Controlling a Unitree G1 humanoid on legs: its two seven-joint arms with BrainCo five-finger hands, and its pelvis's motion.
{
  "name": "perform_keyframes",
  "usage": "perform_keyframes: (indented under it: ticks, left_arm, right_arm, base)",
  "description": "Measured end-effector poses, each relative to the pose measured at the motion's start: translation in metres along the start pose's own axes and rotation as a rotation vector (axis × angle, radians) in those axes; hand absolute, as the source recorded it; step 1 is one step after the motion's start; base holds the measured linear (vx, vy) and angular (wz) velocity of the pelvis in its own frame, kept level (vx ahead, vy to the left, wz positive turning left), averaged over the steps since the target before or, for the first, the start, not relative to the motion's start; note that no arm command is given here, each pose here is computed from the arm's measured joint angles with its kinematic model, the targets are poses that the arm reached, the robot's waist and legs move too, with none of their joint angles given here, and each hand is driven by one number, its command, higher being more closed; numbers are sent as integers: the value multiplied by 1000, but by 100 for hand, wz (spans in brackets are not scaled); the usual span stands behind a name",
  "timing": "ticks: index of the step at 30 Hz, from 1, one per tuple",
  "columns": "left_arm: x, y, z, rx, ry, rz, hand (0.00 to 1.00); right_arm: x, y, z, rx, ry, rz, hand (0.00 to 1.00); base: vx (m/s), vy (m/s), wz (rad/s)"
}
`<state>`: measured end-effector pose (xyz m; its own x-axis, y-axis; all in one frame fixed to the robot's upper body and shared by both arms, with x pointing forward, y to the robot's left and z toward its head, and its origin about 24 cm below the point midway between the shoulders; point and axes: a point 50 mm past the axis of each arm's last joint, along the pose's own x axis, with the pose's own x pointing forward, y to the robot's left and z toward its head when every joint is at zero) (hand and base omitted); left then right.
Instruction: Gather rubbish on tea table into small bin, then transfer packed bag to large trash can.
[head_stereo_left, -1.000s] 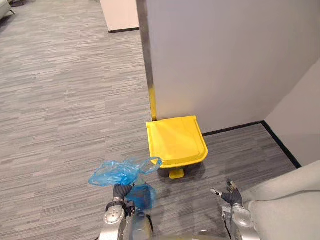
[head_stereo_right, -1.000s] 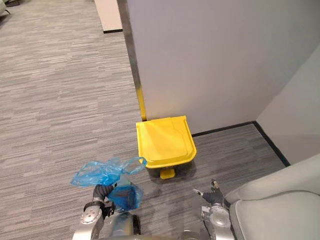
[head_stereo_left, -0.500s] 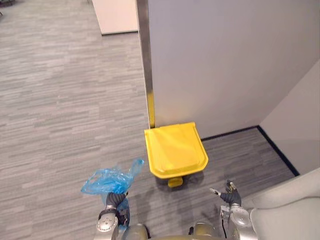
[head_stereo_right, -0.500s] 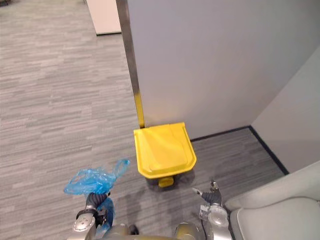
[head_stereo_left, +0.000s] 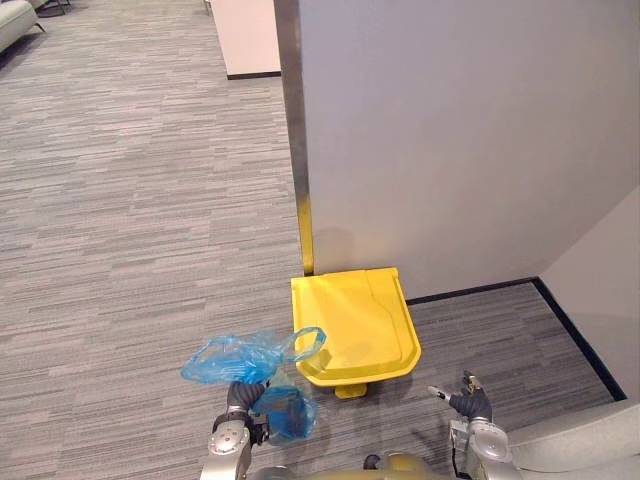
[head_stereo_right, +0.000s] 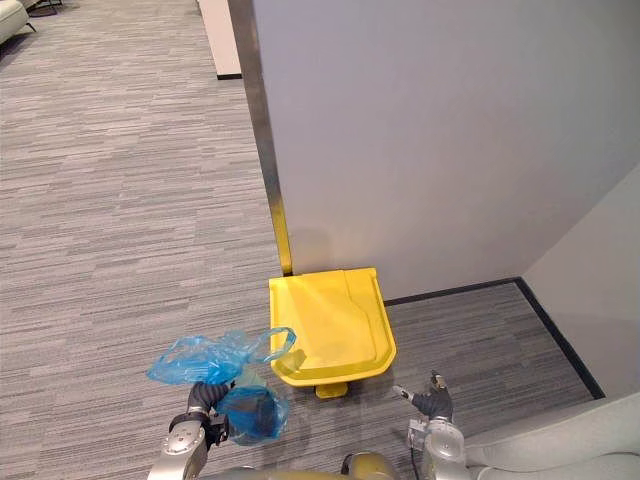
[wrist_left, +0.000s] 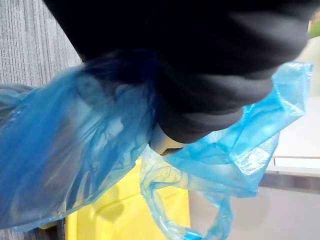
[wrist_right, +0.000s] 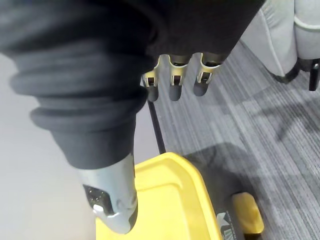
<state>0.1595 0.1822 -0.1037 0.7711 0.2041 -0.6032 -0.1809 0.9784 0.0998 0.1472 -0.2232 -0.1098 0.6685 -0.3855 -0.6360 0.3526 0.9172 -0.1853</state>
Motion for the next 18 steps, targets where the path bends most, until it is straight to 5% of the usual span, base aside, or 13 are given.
perform_keyframes:
  ticks: [18]
  left_arm:
    - [-5,24,-26,29,107,62,100]
  right_arm:
    - [0,-1,-15,-3,67,-6,0]
  base:
    - [-98,31,-3]
